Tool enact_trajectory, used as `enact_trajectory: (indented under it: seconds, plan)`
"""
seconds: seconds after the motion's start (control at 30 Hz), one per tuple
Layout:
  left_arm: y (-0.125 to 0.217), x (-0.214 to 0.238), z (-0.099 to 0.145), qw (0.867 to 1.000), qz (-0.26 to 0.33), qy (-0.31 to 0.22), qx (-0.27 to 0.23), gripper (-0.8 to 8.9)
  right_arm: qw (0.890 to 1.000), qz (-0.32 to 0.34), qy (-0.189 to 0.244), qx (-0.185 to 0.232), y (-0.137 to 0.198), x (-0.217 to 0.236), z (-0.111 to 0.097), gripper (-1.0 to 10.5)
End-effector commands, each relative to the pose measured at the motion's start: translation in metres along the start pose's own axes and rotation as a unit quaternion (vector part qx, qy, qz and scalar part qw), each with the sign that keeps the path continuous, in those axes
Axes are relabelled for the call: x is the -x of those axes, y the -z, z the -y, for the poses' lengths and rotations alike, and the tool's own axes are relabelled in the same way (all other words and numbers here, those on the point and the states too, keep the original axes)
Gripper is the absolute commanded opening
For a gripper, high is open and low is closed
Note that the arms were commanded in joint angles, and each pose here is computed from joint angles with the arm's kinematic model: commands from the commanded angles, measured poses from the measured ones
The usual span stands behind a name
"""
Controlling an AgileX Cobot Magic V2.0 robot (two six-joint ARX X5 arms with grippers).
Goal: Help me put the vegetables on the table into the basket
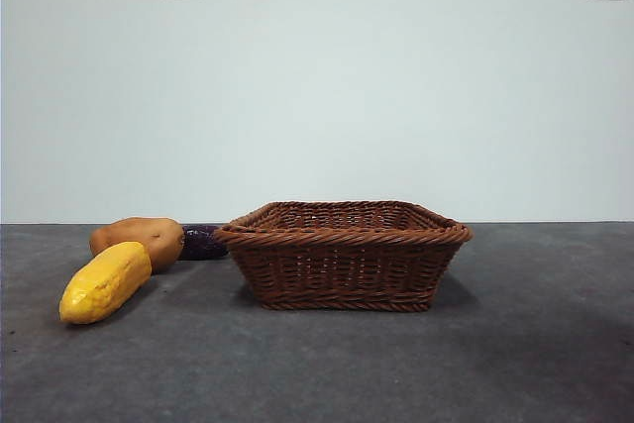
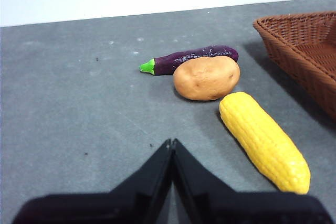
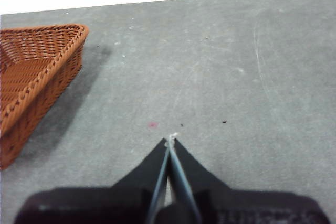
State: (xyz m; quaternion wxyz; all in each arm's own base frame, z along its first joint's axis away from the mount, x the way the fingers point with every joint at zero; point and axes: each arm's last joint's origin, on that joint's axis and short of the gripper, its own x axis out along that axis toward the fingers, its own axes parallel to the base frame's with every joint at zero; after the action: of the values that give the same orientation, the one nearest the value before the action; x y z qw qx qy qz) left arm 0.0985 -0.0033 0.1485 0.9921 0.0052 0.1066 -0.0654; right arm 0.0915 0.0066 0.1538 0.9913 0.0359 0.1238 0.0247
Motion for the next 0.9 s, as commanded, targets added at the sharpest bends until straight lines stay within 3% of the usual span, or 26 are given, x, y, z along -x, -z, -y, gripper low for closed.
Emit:
enact_trajectory:
  seconds: [0.03, 0.13, 0.27, 0.4, 0.53, 0.9]
  plan:
    - [0.002, -0.001, 0.0, 0.999, 0.0, 0.0, 0.042, -0.04, 1.0, 0.0, -0.001, -0.019, 0.001, -0.001, 0.0, 0.0]
    - [0.002, -0.001, 0.0, 0.998, 0.0, 0.0, 0.064, -0.04, 1.0, 0.005, -0.001, -0.029, 0.0, -0.001, 0.0, 0.0]
    - [-0.01, 0.003, 0.001, 0.993, 0.012, 0.02, 0.113, -0.06, 0.997, 0.023, -0.024, -0.076, -0.013, 0.005, -0.002, -0.1]
    - [-0.038, 0.012, 0.003, 0.991, 0.02, 0.045, 0.128, -0.06, 0.994, 0.057, -0.038, -0.084, -0.047, 0.02, -0.005, -0.1]
    - [-0.072, 0.02, 0.005, 0.989, -0.008, 0.071, 0.128, -0.06, 0.994, 0.029, -0.06, -0.083, -0.086, 0.032, -0.01, -0.1]
    - [-0.142, 0.03, 0.01, 0.977, -0.075, 0.169, 0.105, -0.06, 0.988, -0.089, -0.126, -0.006, -0.17, 0.047, -0.021, -0.1]
